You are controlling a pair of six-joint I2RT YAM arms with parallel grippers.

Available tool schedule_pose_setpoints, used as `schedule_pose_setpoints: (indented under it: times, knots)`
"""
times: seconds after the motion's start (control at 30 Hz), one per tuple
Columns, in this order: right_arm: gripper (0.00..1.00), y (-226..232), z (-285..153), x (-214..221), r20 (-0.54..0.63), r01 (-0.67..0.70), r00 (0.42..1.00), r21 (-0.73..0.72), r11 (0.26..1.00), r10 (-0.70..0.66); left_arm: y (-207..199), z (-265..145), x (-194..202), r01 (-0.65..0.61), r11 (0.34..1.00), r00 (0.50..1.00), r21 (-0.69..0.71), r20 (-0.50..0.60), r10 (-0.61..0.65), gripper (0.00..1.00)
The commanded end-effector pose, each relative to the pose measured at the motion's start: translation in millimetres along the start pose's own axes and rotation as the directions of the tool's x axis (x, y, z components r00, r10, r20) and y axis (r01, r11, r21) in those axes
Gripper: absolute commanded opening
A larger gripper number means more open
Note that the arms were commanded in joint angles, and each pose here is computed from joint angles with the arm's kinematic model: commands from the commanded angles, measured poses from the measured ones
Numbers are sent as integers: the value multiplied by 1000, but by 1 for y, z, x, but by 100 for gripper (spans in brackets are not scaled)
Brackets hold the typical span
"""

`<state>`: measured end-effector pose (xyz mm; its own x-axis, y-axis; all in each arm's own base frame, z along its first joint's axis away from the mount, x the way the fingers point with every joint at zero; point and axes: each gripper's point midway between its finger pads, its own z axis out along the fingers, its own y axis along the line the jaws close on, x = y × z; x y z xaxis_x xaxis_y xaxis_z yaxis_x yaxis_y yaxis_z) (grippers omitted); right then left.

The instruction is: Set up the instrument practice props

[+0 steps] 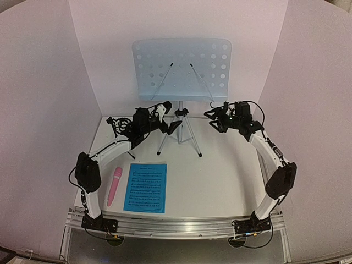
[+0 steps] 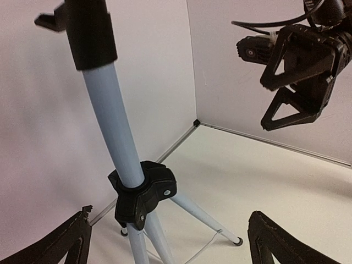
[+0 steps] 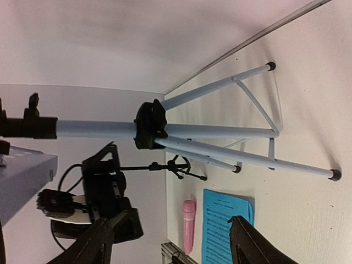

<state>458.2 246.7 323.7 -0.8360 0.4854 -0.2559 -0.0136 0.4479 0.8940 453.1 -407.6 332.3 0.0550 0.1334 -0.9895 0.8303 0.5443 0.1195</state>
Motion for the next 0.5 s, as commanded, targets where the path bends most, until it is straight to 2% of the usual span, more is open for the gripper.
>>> schedule_pose_setpoints:
  times: [0.0, 0.17, 0.3, 0.43, 0.47]
  knots:
    - [71, -10, -13, 32, 6, 133, 991, 170, 977, -136, -13, -48, -45, -100, 995, 993, 9, 68, 99, 100]
    - [70, -19, -12, 73, -43, 185, 983, 261, 948, -180, -38, -96, -43, -107, 993, 994, 51, 37, 105, 100]
    - [70, -37, -2, 116, -127, 190, 979, 321, 928, -157, -58, -138, -44, -92, 993, 996, 73, 17, 90, 99]
    - [70, -49, 18, 165, -225, 201, 966, 349, 915, -127, -82, -175, -22, -49, 989, 993, 138, -102, 63, 96]
    - [70, -50, 25, 179, -257, 216, 958, 349, 912, -128, -87, -185, -7, -30, 988, 983, 153, -172, 57, 93]
